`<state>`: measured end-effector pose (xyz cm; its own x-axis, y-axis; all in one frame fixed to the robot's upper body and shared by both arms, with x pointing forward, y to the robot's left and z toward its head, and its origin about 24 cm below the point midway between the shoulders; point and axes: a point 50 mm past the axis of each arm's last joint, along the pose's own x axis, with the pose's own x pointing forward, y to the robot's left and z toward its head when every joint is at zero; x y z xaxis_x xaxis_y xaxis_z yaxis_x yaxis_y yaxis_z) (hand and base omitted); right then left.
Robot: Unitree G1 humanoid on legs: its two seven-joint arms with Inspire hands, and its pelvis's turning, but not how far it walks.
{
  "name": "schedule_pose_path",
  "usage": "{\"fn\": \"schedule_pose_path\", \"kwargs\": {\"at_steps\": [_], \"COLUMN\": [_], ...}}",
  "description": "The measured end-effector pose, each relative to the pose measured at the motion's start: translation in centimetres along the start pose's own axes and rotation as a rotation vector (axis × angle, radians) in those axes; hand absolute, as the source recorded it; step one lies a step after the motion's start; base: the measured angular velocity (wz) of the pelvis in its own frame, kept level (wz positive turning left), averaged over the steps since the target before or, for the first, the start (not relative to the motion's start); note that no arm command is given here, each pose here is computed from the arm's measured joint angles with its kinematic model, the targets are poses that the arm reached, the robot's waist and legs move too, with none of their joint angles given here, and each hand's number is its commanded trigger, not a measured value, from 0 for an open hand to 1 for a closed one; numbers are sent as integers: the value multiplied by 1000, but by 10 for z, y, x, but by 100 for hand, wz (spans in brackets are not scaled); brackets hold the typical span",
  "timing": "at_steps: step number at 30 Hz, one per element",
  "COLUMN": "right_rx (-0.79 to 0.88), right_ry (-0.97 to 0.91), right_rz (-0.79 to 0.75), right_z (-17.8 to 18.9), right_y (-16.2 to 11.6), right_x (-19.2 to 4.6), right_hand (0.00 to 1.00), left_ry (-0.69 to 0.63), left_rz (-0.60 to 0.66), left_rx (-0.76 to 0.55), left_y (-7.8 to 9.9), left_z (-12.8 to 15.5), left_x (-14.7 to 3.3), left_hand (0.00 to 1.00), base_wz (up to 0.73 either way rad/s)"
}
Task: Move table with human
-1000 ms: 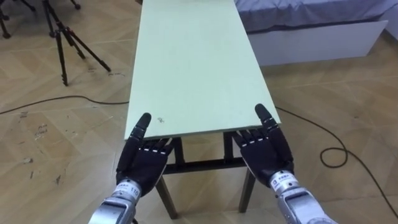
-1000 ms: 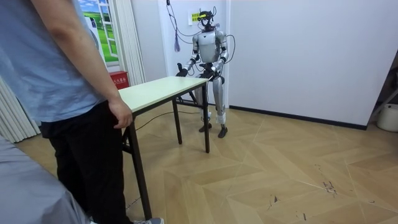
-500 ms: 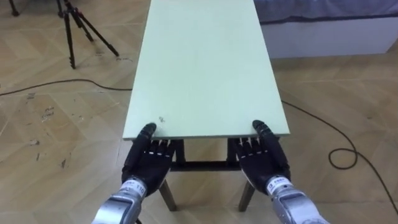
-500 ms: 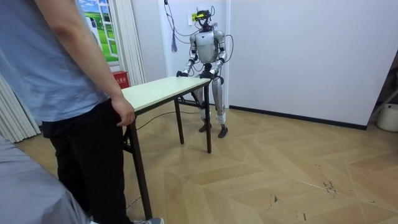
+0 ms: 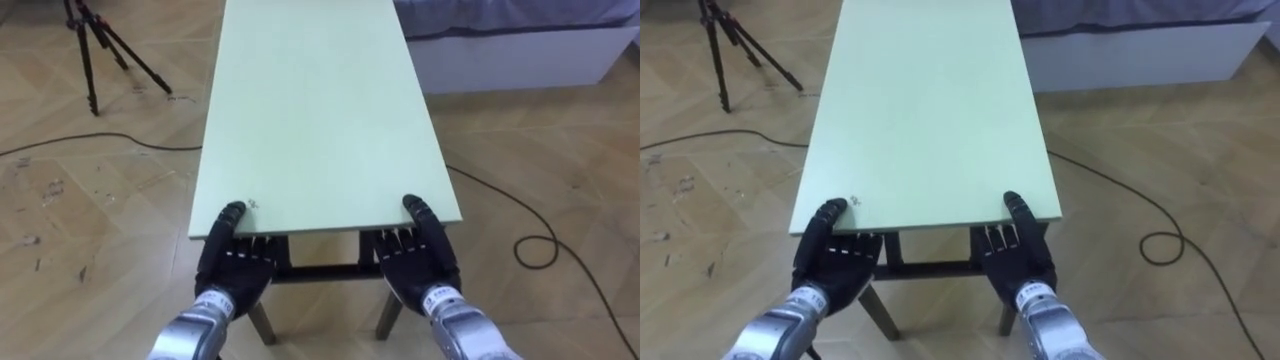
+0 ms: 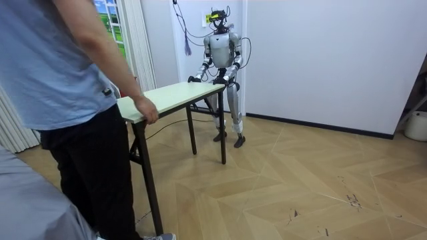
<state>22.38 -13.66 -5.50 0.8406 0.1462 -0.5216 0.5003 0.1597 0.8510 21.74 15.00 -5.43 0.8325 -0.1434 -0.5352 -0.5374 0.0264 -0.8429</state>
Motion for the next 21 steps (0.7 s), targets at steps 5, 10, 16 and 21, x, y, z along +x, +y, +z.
{"fn": "schedule_pose_path", "kwargs": {"at_steps": [5,10,16,21], "right_rx": [3,3,0,-7], "right_ry": [-1,-3,-3,-2], "right_rz": [-1,0,1,4], "right_z": [-1,-1,-1,-1], "right_y": [0,0,1,2], "right_x": [0,0,0,0], "right_hand": [100,100,100,100], "left_ry": [-2,-1,-4,-6], "left_rz": [0,2,6,6], "left_rx": [0,-3,-6,-5], "left_y": [0,0,0,0], "left_z": [0,-1,-1,-1], "left_x": [0,0,0,0], "left_hand": [100,100,100,100], "base_wz": [0,0,0,0]}}
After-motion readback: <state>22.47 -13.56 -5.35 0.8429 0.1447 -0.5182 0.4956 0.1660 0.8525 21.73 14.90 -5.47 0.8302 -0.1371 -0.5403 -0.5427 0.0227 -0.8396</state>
